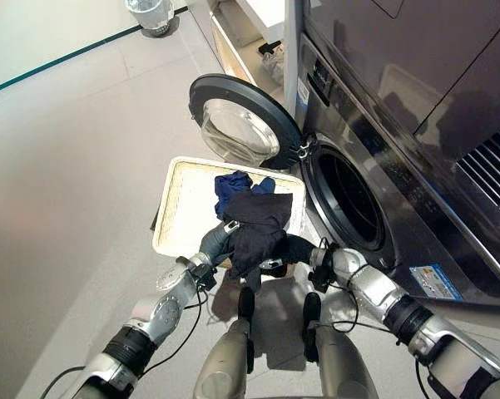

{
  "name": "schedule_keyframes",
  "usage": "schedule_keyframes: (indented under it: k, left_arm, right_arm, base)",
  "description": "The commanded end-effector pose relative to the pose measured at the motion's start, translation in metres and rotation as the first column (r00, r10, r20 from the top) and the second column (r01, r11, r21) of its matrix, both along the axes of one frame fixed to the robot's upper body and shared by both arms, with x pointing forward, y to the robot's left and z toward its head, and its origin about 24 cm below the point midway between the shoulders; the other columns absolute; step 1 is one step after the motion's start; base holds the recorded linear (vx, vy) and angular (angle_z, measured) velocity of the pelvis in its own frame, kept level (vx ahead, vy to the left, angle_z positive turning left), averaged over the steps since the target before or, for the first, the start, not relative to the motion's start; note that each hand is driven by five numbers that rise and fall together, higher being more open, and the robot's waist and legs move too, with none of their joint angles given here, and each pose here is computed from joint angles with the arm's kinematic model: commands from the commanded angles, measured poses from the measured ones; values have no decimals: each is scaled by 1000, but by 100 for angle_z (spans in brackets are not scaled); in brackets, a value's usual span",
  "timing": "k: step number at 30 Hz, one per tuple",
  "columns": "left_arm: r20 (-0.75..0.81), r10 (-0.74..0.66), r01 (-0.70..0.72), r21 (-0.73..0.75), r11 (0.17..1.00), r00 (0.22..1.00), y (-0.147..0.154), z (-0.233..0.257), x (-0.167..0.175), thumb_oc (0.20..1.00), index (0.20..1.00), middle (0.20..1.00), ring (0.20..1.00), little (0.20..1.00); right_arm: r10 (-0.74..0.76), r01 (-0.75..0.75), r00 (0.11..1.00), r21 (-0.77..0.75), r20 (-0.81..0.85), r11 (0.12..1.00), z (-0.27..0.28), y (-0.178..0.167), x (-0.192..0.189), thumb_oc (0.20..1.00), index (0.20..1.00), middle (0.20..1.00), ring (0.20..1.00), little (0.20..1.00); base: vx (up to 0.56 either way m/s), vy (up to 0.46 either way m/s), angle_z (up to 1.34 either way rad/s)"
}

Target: Put the clothes into the washing machine.

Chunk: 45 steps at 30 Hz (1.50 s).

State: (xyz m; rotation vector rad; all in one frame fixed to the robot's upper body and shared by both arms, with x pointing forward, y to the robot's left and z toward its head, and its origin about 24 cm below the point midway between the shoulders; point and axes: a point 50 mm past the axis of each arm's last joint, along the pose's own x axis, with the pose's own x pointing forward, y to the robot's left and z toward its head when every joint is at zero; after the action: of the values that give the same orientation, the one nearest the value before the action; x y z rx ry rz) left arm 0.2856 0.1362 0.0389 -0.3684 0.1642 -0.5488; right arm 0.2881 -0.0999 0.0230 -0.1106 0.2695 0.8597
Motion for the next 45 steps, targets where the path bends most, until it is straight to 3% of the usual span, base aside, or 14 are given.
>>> schedule_keyframes:
  k: [1,6,12,19,24,27,28,33,35,37,38,42,43,45]
  left_arm:
    - [136,124,-132,51,990,983,-4,22,11,1000,1000,1000,1000,1000]
    - [129,318,-338,184,923,939,16,8,12,1000,1000,1000,1000,1000]
    - [195,610,-630,396,668,769,51,-20,12,1000,1000,1000,1000,1000]
    - [180,868,-860,329,390,462,78,-28,15,1000,1000,1000,1000,1000]
    - [137,906,-888,301,347,400,78,-26,19,1000,1000,1000,1000,1000]
    - [132,901,-878,319,356,413,73,-33,15,1000,1000,1000,1000,1000]
    - [120,893,-867,327,376,433,67,-40,10,1000,1000,1000,1000,1000]
    - [111,863,-847,289,445,492,52,-48,0,1000,1000,1000,1000,1000]
    - [118,836,-829,261,494,535,48,-50,-6,1000,1000,1000,1000,1000]
    - [118,831,-826,251,505,544,49,-51,-8,1000,1000,1000,1000,1000]
    - [119,822,-820,237,521,557,52,-52,-11,1000,1000,1000,1000,1000]
    - [82,821,-812,236,534,564,63,-50,-11,1000,1000,1000,1000,1000]
    - [67,816,-804,236,546,574,63,-52,-12,1000,1000,1000,1000,1000]
    - [57,816,-803,228,550,575,67,-49,-9,1000,1000,1000,1000,1000]
  right_arm:
    - [-8,13,1000,274,-22,962,18,36,-5,200,200,200,200,200]
    - [-185,225,973,381,-139,897,9,21,-1,200,200,200,200,200]
    - [-415,468,883,336,-221,817,-1,-7,24,200,200,200,200,200]
    - [-543,605,796,324,-267,727,9,-43,57,200,200,200,200,200]
    - [-596,662,747,400,-293,633,34,-53,76,200,200,200,200,200]
    - [-691,709,661,545,-293,447,73,-69,93,200,200,200,200,200]
    - [-743,701,585,662,-325,263,107,-85,102,200,200,200,200,200]
    - [-853,494,371,856,-366,-152,187,-140,99,200,200,200,200,200]
    - [-853,231,219,875,-473,-426,228,-184,74,200,200,200,200,200]
    - [-825,93,196,848,-530,-522,243,-201,61,200,200,200,200,200]
    - [-801,-180,120,780,-587,-599,263,-228,29,200,200,200,200,200]
    - [-792,-540,-192,736,-580,-408,323,-245,-41,200,200,200,200,200]
    - [-693,-568,-419,765,-587,-304,345,-200,-47,200,200,200,200,200]
    - [-652,-562,-559,812,-511,-154,361,-186,-61,580,580,580,580,580]
  base:
    - [-39,13,-5]
    - [-26,3,-12]
    - [36,-12,-15]
    - [59,-54,-9]
    - [66,-53,0]
    - [93,-6,10]
    - [79,3,1]
    - [20,11,-7]
    - [35,9,-11]
    - [5,-18,-8]
    - [-9,-49,-3]
    - [6,-44,7]
    - [22,38,6]
    - [-24,67,-2]
